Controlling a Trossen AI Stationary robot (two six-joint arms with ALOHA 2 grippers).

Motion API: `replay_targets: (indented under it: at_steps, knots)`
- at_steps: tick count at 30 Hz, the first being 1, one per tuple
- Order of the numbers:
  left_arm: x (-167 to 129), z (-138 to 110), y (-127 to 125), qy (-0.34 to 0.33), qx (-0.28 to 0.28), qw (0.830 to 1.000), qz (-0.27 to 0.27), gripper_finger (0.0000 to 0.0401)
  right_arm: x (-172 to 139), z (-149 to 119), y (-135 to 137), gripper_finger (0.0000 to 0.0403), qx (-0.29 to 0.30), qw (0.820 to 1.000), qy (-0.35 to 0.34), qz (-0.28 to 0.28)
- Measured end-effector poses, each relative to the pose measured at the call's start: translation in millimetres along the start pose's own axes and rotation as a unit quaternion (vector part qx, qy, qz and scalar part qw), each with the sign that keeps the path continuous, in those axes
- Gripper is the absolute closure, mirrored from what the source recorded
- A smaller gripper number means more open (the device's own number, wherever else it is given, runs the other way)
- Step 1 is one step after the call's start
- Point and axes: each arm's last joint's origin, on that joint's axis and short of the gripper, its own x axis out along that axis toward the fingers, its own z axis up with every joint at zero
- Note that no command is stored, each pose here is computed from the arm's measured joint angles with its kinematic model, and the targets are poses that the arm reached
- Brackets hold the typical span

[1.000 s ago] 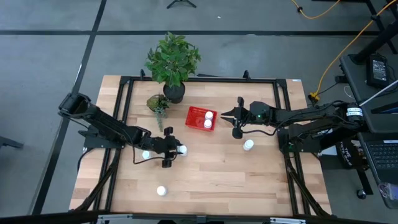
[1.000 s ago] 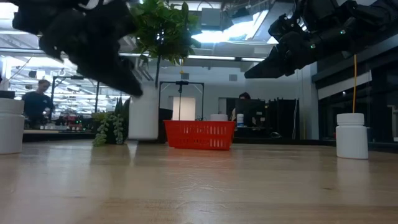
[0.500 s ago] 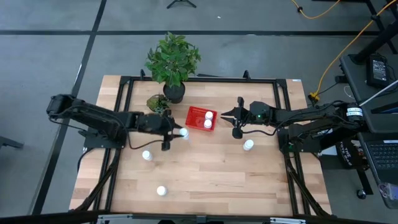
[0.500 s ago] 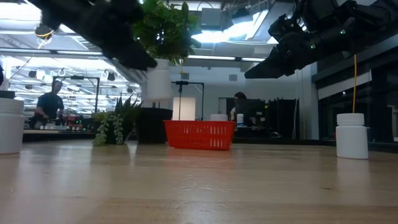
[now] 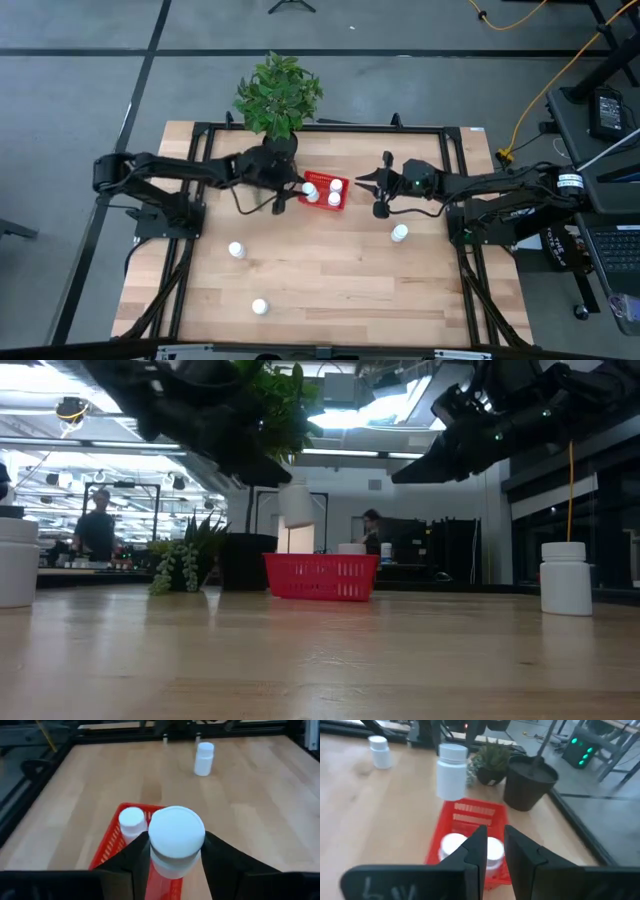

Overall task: Pick and place pill bottles into a basket
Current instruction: Put the white medicine bottle into the red bin

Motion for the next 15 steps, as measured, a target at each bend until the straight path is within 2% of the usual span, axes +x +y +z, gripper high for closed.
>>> replay_targets:
  at_steps: [3, 5, 11, 15]
  knots:
    - [9, 5, 17, 0.001, 0.002, 1.0, 0.01, 0.0256, 0, -1, -8, 0.0335, -0.01, 1.0, 0.001, -0.016]
    - [16, 5, 27, 0.008, 0.006, 1.0, 0.017, 0.0256, 0, -2, -12, 0.0335, 0.008, 1.0, 0.003, -0.025]
    - [38, 0, 46, 0.021, 0.015, 0.999, -0.019, 0.0256, 0, -7, -17, 0.0335, 0.037, 0.999, 0.023, -0.032]
    - [50, -7, 55, 0.037, 0.018, 0.999, -0.018, 0.0256, 0, -9, -18, 0.0335, 0.038, 0.998, 0.034, -0.032]
